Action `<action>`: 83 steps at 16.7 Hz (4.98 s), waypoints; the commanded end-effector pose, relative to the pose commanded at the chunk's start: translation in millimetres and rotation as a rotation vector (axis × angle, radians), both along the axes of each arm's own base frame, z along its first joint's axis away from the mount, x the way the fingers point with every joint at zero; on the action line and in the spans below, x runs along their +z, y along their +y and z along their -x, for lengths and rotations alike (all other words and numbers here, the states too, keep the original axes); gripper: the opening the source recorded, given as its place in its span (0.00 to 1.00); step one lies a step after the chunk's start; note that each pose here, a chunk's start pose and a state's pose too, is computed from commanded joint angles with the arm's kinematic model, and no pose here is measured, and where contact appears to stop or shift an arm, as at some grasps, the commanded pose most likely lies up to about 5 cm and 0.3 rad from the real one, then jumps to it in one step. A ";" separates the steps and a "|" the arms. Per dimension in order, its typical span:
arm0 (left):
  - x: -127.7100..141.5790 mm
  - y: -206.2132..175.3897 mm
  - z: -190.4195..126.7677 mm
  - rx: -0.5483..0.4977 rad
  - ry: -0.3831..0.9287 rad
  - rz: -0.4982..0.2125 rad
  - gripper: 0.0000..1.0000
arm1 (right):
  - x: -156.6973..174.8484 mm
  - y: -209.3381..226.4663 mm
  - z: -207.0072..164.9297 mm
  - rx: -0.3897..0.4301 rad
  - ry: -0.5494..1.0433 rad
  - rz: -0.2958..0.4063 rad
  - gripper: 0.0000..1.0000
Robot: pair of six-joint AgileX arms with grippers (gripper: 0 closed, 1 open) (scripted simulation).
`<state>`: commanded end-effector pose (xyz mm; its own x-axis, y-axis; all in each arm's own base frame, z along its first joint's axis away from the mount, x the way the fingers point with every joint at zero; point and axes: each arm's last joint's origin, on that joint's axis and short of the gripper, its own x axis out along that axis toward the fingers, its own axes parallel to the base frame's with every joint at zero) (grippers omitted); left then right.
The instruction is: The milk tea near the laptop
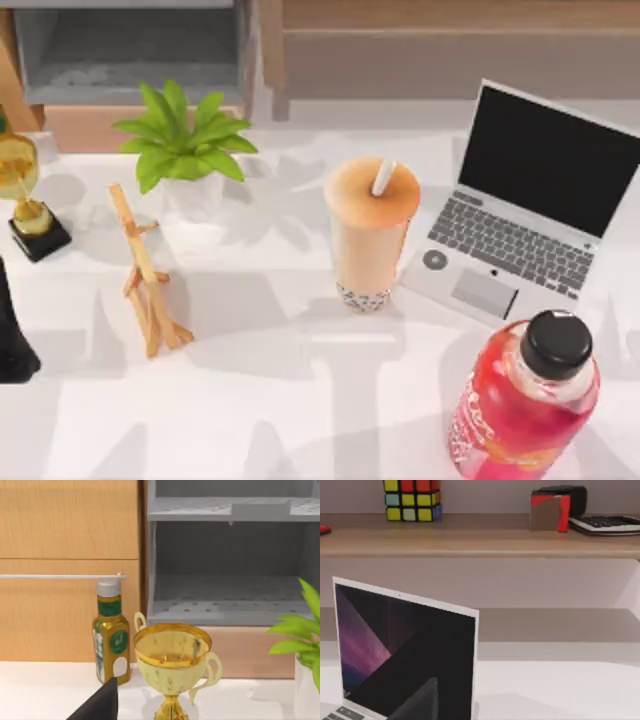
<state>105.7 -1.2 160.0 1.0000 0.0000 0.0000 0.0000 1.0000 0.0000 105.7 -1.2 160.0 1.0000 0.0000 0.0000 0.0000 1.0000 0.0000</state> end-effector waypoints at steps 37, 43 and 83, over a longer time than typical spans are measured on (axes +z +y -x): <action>0.0 0.0 0.0 0.000 0.000 0.000 1.00 | 25.2 298.6 -98.8 -0.020 0.599 0.008 1.00; 0.0 0.0 0.0 0.000 0.000 0.000 1.00 | -4.0 294.8 -140.9 -0.019 0.598 0.006 1.00; 0.0 0.0 0.0 0.000 0.000 0.000 1.00 | 41.9 273.1 -157.0 -0.009 0.544 -0.068 0.00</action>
